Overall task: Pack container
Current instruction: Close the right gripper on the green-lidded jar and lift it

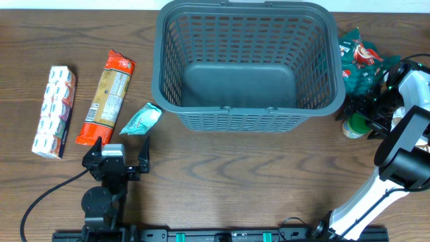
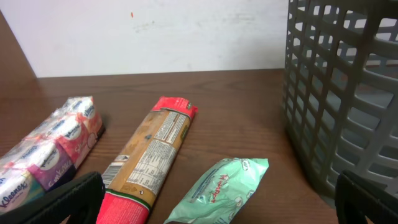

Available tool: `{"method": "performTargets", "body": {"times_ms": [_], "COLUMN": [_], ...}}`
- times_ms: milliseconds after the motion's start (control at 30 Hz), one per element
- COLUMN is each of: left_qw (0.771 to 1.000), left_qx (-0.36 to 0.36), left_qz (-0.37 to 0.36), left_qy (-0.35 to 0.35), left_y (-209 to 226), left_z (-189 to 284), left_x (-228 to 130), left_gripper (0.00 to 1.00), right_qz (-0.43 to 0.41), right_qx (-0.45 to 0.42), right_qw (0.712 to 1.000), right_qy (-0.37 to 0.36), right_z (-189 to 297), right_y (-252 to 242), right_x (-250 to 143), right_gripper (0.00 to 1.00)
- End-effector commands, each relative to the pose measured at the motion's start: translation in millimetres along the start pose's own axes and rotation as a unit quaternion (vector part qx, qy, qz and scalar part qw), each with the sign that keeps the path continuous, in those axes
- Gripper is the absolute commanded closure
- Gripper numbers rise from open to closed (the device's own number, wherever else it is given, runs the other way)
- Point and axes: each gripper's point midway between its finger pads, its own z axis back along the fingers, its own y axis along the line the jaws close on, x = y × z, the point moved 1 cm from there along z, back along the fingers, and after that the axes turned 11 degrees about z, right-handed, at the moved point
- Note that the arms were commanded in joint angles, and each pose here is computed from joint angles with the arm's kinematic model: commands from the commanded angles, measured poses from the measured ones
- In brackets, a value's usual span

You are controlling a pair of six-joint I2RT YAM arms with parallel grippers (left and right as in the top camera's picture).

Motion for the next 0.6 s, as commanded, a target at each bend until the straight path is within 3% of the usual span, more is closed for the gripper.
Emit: {"method": "performTargets", "body": {"times_ms": [0,400,567], "left_qw": [1.000,1.000,1.000], "left_qx": [0.007,0.007,0.007], "left_qz": [-0.007,-0.007,-0.007], "left_qy": [0.016,0.016,0.016], "left_y": [4.1,4.1,4.1], "left_z": [-2.4,-2.4,-2.4], "left_x": [-14.3,-14.3,-14.3], "left_gripper": [0.01,0.01,0.01], "right_qz": [0.005,0.010,0.017], "right_qx": [0.001,0.000,-0.002], "right_qw": [1.000,1.000,1.000], "right_qy": [-0.015,-0.017,-0.019], "right_z": [10.2,9.4,9.5], "right_y": [7.9,7.7,7.0], "right_x": [-0.4,0.5,1.4], "right_gripper": [0.06,0.12,0.27]}}
